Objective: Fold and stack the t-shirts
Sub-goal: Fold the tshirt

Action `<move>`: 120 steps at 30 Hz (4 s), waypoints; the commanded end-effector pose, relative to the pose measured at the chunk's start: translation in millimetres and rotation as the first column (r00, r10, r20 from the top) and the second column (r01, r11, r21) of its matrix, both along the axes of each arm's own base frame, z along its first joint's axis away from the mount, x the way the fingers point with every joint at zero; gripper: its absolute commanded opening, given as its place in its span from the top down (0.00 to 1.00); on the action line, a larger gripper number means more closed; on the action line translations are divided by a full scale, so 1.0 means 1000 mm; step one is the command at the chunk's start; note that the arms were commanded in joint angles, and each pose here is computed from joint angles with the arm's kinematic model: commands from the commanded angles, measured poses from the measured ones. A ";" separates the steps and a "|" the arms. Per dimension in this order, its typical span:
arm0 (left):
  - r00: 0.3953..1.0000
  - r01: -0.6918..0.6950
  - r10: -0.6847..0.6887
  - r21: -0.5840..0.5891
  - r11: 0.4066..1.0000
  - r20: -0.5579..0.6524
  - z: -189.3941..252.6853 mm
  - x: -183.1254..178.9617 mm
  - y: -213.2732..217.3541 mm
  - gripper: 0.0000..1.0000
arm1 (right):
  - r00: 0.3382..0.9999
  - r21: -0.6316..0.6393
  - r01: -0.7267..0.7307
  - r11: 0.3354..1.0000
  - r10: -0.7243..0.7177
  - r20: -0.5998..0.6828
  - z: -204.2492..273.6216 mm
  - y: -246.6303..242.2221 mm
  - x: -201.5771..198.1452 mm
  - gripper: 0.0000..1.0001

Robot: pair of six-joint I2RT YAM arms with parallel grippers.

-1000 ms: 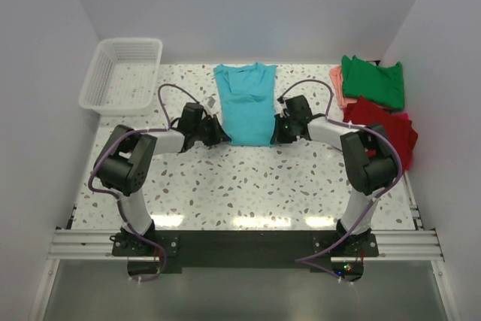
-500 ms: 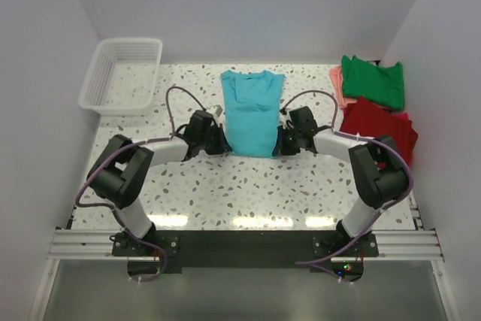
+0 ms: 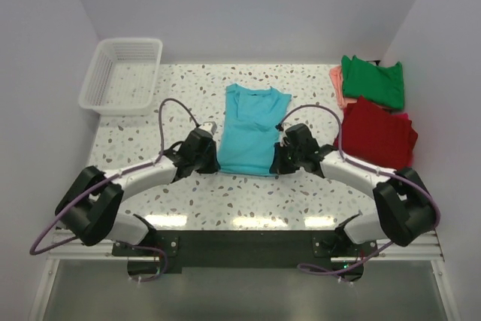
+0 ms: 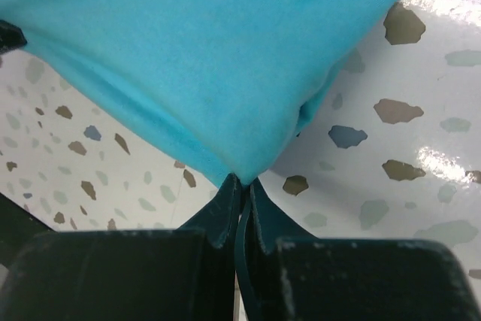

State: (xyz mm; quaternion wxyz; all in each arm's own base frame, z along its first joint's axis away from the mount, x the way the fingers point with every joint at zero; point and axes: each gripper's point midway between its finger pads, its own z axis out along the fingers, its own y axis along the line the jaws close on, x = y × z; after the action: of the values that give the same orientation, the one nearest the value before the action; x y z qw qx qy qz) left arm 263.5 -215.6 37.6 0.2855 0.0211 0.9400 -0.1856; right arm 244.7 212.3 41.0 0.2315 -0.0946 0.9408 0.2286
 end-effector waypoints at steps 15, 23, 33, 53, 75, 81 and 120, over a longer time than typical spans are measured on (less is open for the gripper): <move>0.976 -0.058 0.062 -0.027 0.998 0.208 0.067 -0.006 0.018 1.00 | 0.987 -0.010 0.114 0.993 -0.112 0.113 0.068 -0.018 -0.010 1.00; 0.940 -0.105 0.108 -0.028 0.994 0.323 0.113 0.028 0.013 1.00 | 0.962 -0.034 0.154 0.987 -0.142 0.231 0.110 -0.016 0.025 1.00; 0.893 -0.237 0.198 0.048 0.970 0.405 0.144 0.089 0.003 1.00 | 0.896 -0.069 0.264 0.962 -0.218 0.388 0.146 -0.028 0.084 1.00; 0.851 -0.383 0.300 0.118 0.916 0.431 0.145 0.231 0.008 1.00 | 0.871 -0.067 0.300 0.952 -0.244 0.425 0.139 -0.023 0.235 1.00; 0.942 -0.210 0.161 0.143 0.967 0.296 0.049 0.324 0.003 0.42 | 0.845 -0.200 0.483 0.852 -0.393 0.364 0.075 -0.041 0.304 0.71; 0.912 -0.292 0.225 0.156 0.944 0.344 0.068 0.326 0.024 0.30 | 0.824 -0.177 0.503 0.846 -0.409 0.392 0.085 -0.042 0.311 0.58; 0.989 -0.006 -0.014 0.133 0.991 0.149 0.025 0.206 -0.051 0.48 | 0.982 -0.138 0.164 0.977 -0.149 0.115 0.028 0.025 0.206 0.62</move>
State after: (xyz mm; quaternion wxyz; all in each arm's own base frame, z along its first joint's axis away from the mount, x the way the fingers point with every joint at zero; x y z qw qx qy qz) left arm 470.6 -283.0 65.2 0.3459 0.0691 0.9234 -0.1514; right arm 454.8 234.3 79.5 0.3031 -0.0475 0.9437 0.1238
